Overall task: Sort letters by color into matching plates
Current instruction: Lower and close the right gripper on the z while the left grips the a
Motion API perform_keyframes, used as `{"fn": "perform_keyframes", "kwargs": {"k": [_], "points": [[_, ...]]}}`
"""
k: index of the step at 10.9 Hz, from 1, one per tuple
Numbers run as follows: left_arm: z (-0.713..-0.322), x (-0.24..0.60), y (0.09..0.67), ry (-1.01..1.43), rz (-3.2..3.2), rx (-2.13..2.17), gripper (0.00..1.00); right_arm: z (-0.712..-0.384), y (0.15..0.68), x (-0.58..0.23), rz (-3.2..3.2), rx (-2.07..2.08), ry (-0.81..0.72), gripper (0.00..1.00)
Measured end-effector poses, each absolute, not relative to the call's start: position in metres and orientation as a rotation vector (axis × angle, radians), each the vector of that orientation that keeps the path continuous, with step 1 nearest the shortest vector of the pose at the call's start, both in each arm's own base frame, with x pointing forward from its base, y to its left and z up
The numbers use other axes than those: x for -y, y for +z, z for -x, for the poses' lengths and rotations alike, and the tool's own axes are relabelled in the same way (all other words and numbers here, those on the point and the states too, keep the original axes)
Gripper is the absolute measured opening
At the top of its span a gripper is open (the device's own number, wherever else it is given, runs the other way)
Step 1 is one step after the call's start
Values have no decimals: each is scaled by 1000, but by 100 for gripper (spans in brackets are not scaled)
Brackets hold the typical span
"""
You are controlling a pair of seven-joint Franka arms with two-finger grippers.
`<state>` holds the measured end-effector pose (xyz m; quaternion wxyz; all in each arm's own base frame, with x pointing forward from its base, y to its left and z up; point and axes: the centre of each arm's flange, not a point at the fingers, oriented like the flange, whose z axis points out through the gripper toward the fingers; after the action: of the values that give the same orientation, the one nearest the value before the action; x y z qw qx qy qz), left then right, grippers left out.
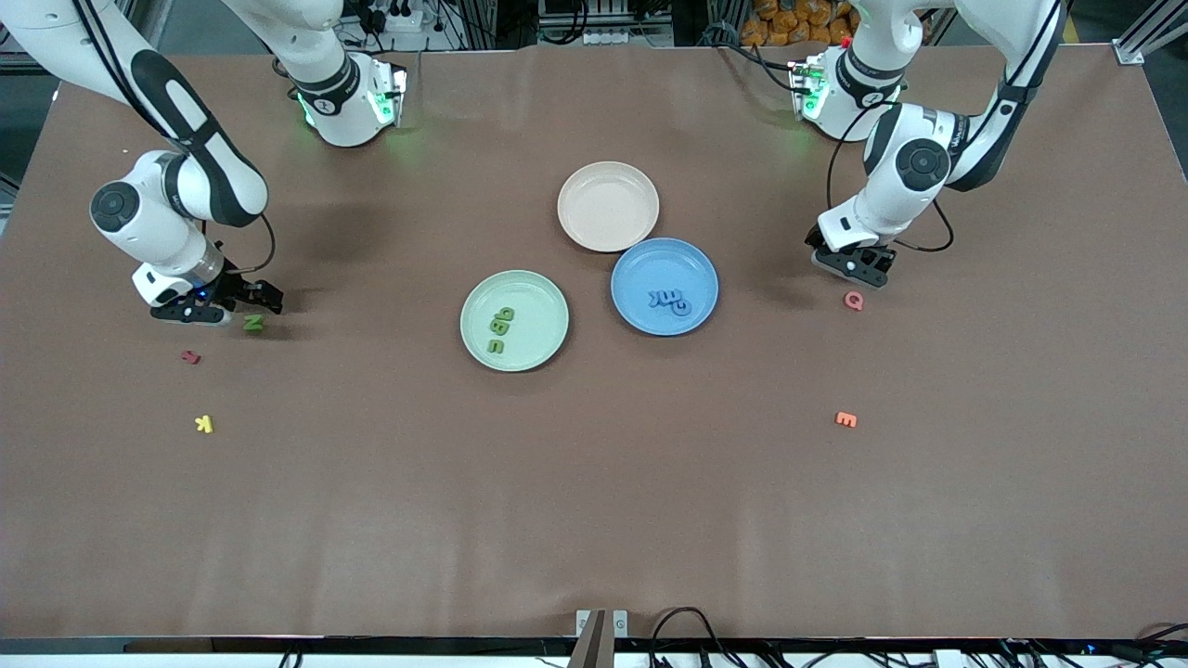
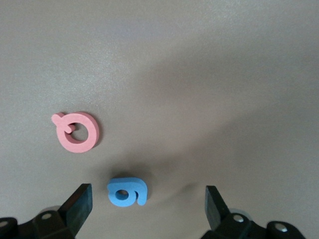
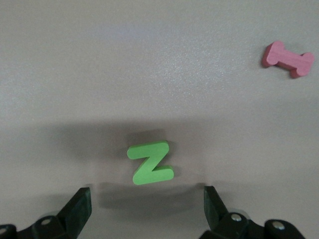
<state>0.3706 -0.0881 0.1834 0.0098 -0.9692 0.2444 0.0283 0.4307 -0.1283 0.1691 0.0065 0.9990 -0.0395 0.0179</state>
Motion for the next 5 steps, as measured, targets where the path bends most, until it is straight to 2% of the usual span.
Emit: {"fn": "perform_keyframes", "kwargs": {"k": [5], "points": [[-369,84,180,87,3032,-749,100,-435,170,130,-3124,126,74,100]]}}
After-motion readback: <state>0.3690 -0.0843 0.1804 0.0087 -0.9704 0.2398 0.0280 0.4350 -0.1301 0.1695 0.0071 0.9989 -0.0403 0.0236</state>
